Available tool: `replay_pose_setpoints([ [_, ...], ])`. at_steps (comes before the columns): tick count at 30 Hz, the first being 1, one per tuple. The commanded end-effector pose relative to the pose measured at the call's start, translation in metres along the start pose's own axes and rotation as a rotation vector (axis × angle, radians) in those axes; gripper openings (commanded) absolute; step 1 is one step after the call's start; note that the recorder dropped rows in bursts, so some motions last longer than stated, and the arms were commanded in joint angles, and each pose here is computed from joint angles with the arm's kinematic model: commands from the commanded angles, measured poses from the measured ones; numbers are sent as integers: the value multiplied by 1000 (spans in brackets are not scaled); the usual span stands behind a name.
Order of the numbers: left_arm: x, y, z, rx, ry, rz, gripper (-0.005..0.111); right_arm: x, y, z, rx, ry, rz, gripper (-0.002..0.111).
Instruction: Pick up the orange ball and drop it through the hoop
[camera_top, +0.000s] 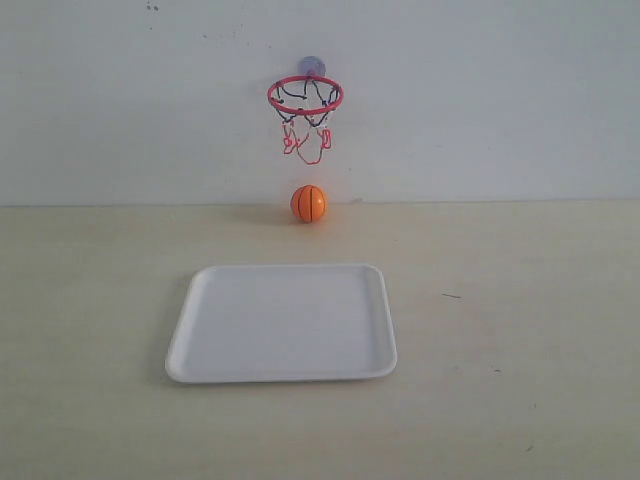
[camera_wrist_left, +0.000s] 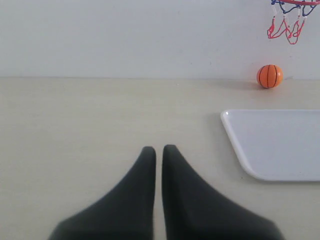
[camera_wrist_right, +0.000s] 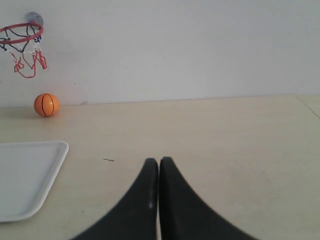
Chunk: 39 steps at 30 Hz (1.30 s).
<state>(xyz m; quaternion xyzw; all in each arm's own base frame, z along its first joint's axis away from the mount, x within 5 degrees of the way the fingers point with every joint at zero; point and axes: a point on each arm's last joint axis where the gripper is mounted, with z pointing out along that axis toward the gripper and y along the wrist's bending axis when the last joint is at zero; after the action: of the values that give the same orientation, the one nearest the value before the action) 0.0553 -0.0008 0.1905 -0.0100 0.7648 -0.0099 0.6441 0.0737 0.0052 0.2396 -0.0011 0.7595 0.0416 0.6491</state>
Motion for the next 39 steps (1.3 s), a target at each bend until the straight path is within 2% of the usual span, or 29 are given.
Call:
replay_pose_setpoints([
  [1, 0, 0, 0, -1, -4, -5, 4, 31, -2, -7, -6, -79, 3, 0],
  [3, 0, 0, 0, -1, -4, -5, 4, 37, -1, -9, -31, -127, 7, 0],
  [6, 0, 0, 0, -1, -4, -5, 4, 47, 3, -11, -101, -35, -20, 0],
  [10, 0, 0, 0, -1, -4, -5, 4, 49, 6, -12, -151, -23, -74, 0],
  [17, 0, 0, 0, -1, -4, -5, 4, 50, 5, -11, -148, -11, -110, 0],
  [22, 0, 0, 0, -1, -4, -5, 4, 59, 5, -12, -149, 96, -92, 0],
  [31, 0, 0, 0, -1, -4, -5, 4, 59, -1, -11, -42, 94, -31, 0],
  [39, 0, 0, 0, -1, -4, -5, 4, 59, -1, -11, -45, 94, -28, 0],
])
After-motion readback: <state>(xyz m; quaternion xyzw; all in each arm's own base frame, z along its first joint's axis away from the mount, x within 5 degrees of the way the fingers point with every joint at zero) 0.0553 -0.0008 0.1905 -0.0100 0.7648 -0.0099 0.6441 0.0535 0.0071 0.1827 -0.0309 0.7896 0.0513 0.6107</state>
